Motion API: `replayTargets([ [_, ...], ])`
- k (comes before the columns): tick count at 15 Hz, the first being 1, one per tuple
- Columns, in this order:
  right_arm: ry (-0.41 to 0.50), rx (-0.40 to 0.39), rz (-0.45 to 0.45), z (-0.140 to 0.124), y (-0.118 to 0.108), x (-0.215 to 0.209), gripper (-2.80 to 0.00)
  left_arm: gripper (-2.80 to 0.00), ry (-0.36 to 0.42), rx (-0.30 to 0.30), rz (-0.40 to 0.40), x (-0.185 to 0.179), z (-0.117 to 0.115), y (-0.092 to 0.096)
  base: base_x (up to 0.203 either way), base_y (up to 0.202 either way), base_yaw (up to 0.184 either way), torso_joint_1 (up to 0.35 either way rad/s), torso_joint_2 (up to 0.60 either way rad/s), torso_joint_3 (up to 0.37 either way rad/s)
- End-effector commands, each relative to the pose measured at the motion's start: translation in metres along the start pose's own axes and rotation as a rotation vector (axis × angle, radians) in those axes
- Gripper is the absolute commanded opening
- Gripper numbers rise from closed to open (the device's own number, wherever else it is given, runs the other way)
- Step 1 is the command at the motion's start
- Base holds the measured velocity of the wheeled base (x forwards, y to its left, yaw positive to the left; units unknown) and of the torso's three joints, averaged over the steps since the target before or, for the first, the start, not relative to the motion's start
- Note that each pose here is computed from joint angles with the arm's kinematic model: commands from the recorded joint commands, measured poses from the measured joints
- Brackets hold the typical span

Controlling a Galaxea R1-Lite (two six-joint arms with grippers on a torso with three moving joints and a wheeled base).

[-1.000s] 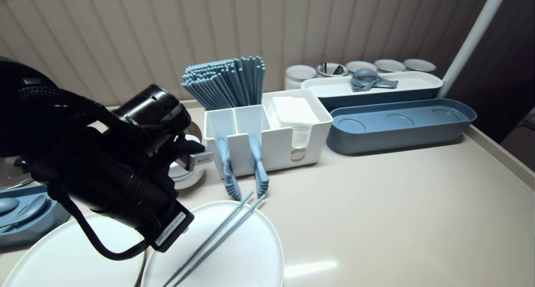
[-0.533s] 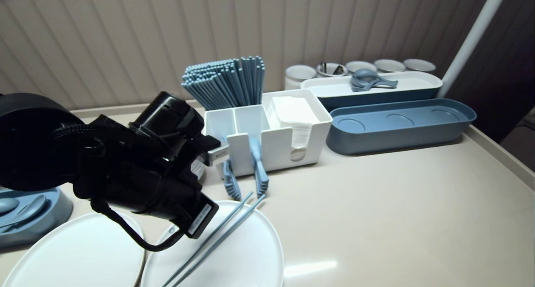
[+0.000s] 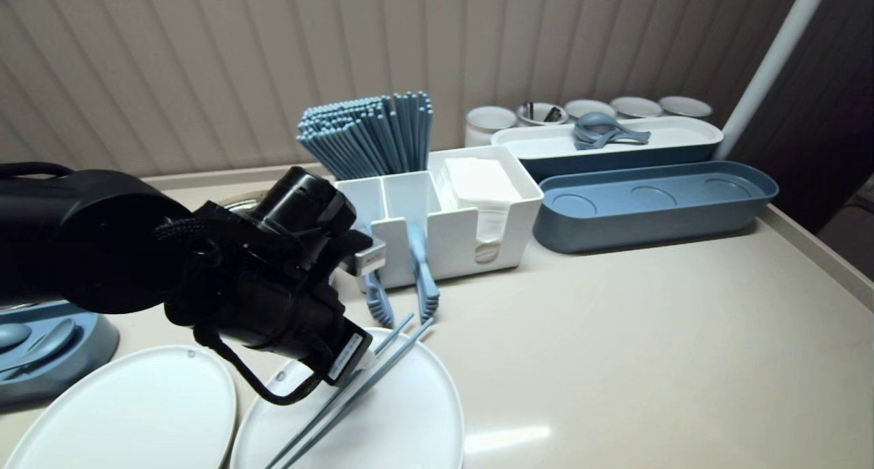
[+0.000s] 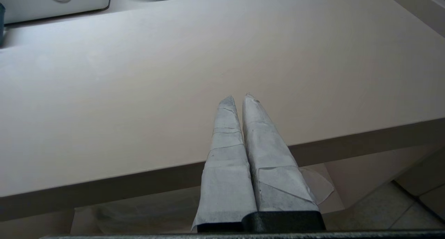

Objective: Put the chopsticks back from the plate

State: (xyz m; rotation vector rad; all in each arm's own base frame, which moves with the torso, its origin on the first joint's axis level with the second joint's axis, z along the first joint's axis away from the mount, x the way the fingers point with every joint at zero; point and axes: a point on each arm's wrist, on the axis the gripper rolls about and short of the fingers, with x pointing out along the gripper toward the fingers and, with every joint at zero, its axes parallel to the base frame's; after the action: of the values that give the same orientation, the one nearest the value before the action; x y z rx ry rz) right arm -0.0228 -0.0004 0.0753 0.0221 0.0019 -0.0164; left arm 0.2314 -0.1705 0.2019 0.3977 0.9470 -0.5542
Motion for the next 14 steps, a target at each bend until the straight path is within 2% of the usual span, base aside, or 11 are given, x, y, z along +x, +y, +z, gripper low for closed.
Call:
replayTargets([
  [1,-0.001,0.001,0.001,0.0,0.0,0.0,-2.8,0.0,0.02,0.002,0.0,0.011,0.001,-0.001,0.0,0.0,0.0,0.0,0.0,0.0],
  [4,-0.001,0.001,0.0,0.0,0.0,0.0,-2.8,0.0,0.022,-0.001,-0.005,0.014,0.001,-0.001,0.0,0.0,0.0,0.0,0.0,0.0],
  [10,-0.001,0.001,0.001,0.0,0.0,0.0,-2.8,0.0,0.044,0.007,0.001,0.047,-0.003,-0.003,0.0,0.0,0.0,0.0,0.0,0.0],
  [14,-0.001,0.001,0.0,0.0,0.0,0.0,-2.8,0.0,0.052,0.005,0.004,0.051,-0.002,-0.003,0.0,0.0,0.0,0.0,0.0,0.0],
])
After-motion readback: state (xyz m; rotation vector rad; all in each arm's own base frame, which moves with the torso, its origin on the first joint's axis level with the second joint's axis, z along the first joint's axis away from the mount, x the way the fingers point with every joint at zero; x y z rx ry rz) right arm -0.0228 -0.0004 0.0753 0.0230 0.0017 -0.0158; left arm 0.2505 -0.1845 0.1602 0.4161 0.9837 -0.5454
